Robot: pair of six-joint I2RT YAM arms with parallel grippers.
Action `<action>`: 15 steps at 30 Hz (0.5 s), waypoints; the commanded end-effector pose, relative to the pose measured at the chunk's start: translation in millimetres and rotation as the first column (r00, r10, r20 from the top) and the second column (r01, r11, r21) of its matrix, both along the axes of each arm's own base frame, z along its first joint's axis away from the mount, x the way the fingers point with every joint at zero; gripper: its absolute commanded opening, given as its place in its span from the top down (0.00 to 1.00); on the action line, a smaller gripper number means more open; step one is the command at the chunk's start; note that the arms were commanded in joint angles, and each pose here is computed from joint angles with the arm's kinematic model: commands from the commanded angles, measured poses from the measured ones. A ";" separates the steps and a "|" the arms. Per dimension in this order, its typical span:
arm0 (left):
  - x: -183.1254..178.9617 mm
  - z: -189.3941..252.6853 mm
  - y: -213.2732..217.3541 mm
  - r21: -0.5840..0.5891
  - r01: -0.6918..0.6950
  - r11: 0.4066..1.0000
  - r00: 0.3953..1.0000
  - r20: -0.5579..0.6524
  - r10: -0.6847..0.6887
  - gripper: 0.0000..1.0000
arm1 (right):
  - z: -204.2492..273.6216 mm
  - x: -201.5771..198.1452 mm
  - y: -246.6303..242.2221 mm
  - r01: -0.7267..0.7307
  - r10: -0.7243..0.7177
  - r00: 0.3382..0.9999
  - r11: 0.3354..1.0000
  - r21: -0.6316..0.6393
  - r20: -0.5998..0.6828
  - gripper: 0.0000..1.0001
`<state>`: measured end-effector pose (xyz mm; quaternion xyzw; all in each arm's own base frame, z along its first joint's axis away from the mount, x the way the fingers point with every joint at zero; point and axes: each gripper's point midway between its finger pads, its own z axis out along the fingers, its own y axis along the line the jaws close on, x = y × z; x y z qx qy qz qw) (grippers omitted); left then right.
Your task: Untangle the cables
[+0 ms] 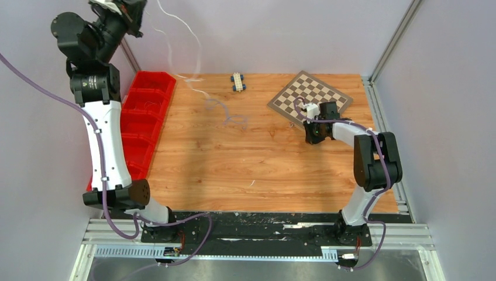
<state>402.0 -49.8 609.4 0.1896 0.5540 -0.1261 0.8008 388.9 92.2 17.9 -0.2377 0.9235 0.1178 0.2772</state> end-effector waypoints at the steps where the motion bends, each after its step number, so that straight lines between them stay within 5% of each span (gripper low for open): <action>1: -2.3 49.4 44.8 -0.102 -0.155 0.983 0.979 0.120 0.167 1.00 | -35.9 -36.3 -55.5 0.040 -0.061 0.991 0.986 -0.163 -0.123 1.00; 15: 9.5 19.7 70.9 -0.053 -0.198 0.979 0.978 0.060 0.201 1.00 | -19.3 -33.4 -36.5 0.022 -0.024 0.990 1.000 -0.015 -0.142 1.00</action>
